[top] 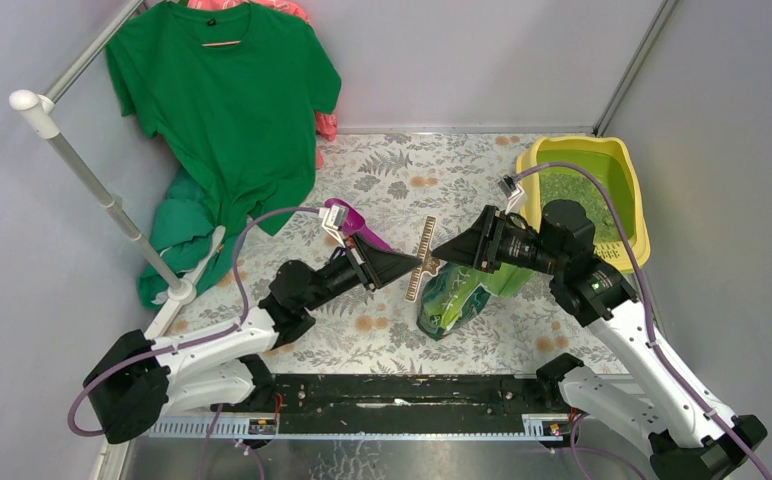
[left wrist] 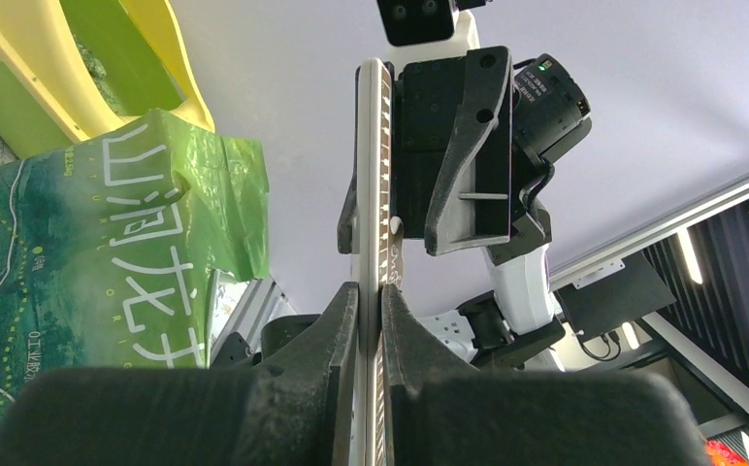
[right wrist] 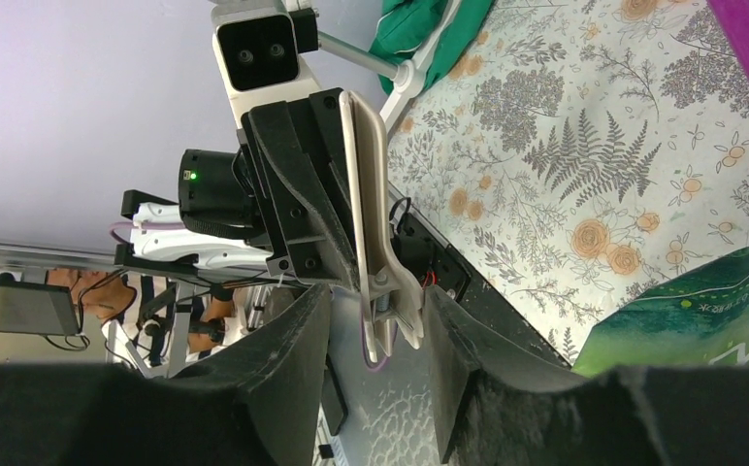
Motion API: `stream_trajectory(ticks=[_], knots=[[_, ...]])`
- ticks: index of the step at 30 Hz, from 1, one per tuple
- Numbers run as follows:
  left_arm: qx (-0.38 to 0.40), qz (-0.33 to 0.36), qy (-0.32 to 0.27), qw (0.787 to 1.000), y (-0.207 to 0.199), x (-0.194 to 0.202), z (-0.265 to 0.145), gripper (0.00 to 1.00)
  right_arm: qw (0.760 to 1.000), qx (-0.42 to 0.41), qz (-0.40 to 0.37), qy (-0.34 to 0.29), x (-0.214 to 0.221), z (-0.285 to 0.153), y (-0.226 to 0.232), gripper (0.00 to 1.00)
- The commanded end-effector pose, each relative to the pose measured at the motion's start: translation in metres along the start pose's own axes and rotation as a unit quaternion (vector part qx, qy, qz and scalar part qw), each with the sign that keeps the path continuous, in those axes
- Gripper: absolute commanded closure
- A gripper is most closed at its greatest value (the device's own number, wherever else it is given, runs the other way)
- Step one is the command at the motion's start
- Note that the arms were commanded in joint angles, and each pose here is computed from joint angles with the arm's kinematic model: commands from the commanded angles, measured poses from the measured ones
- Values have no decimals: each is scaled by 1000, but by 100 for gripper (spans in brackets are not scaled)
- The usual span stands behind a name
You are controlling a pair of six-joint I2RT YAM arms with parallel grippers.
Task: Fill the litter box with clean litter
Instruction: Adjust the clamp.
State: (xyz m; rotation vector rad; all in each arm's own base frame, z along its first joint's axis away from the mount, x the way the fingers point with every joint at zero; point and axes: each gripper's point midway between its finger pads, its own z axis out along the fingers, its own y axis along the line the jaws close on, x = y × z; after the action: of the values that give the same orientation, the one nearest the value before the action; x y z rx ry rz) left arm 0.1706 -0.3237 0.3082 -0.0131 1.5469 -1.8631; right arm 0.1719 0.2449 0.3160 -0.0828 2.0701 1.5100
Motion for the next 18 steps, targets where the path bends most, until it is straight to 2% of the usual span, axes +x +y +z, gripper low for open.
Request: stream_trajectory(ticks=[1, 10, 18], knots=[[8, 4, -26, 1000, -3, -8, -2, 90, 999, -39, -19, -9, -6, -3, 22, 54], [10, -3, -35, 999, -2, -11, 0, 91, 999, -38, -13, 5, 0, -1, 16, 50], [11, -9, -37, 999, 0, -11, 3, 91, 999, -40, -9, 15, 5, 1, 13, 51]])
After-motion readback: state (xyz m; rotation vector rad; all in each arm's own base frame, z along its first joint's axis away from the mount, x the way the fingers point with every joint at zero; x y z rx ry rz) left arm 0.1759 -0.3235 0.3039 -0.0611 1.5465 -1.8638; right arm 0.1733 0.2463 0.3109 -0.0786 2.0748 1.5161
